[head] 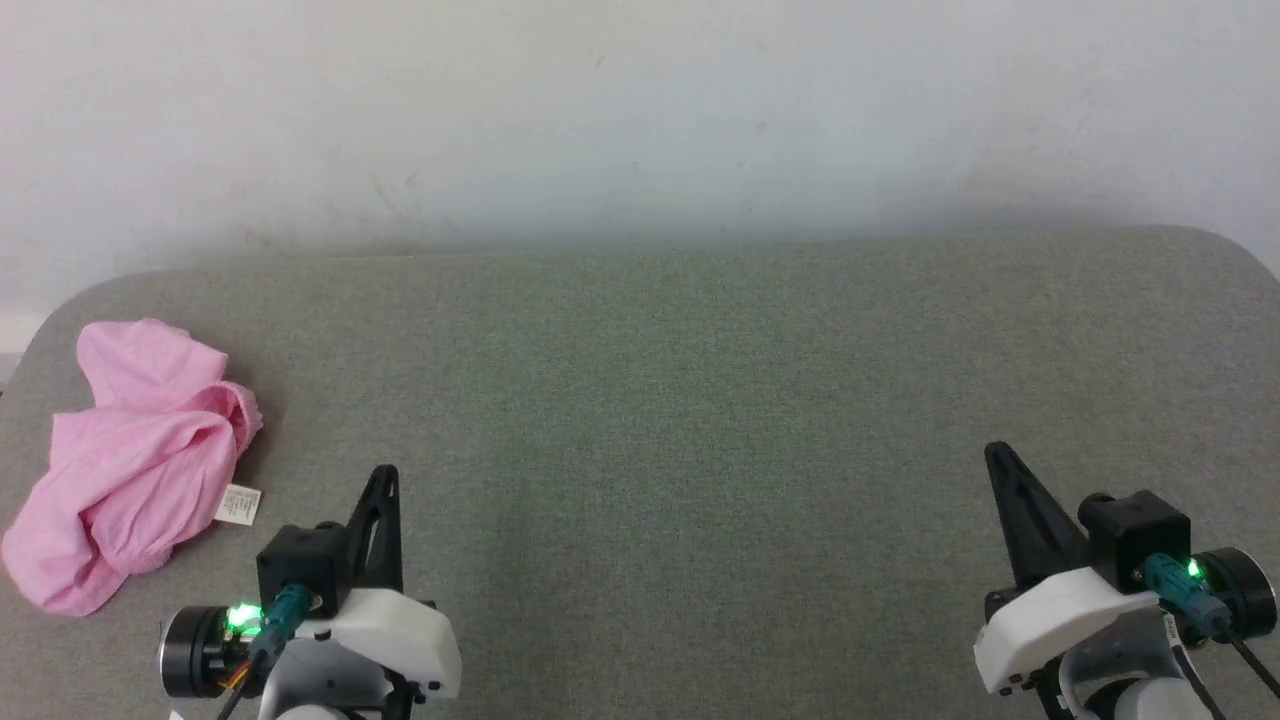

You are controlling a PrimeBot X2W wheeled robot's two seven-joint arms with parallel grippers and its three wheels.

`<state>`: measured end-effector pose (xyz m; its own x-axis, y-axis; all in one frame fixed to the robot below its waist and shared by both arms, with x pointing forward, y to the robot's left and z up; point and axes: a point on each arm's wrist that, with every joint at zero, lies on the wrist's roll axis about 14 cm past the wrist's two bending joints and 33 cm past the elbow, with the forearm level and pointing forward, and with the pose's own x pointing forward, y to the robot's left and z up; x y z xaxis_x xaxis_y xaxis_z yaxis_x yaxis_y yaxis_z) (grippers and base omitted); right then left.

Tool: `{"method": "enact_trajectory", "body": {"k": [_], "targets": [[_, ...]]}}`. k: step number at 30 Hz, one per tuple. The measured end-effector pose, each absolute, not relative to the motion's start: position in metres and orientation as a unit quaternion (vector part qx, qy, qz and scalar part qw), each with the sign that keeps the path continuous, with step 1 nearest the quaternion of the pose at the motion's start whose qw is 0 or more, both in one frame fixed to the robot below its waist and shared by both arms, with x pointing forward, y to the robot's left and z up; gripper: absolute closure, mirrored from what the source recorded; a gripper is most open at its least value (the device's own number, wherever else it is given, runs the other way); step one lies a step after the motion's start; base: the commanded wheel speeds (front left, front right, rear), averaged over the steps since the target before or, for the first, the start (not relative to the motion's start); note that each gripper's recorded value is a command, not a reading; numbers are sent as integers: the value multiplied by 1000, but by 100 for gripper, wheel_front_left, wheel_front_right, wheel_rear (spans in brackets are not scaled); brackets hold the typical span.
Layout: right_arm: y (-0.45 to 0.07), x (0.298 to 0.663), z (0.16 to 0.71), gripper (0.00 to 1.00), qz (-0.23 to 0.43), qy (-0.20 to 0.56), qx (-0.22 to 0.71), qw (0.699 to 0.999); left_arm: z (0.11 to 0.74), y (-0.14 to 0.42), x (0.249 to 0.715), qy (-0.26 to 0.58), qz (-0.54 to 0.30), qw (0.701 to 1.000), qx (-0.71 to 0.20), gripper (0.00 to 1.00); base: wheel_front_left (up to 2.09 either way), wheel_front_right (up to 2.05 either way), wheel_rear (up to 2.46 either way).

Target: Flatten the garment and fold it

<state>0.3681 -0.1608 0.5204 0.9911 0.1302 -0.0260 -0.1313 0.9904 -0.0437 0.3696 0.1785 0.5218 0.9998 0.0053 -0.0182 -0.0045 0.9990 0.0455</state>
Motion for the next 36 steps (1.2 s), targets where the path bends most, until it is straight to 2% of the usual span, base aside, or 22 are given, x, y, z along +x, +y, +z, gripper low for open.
{"method": "enact_trajectory", "body": {"k": [36], "targets": [[-161, 368, 520, 100, 66, 12, -23, 998, 522, 178, 370, 9, 2, 1000, 23, 100, 0, 0, 0]]}}
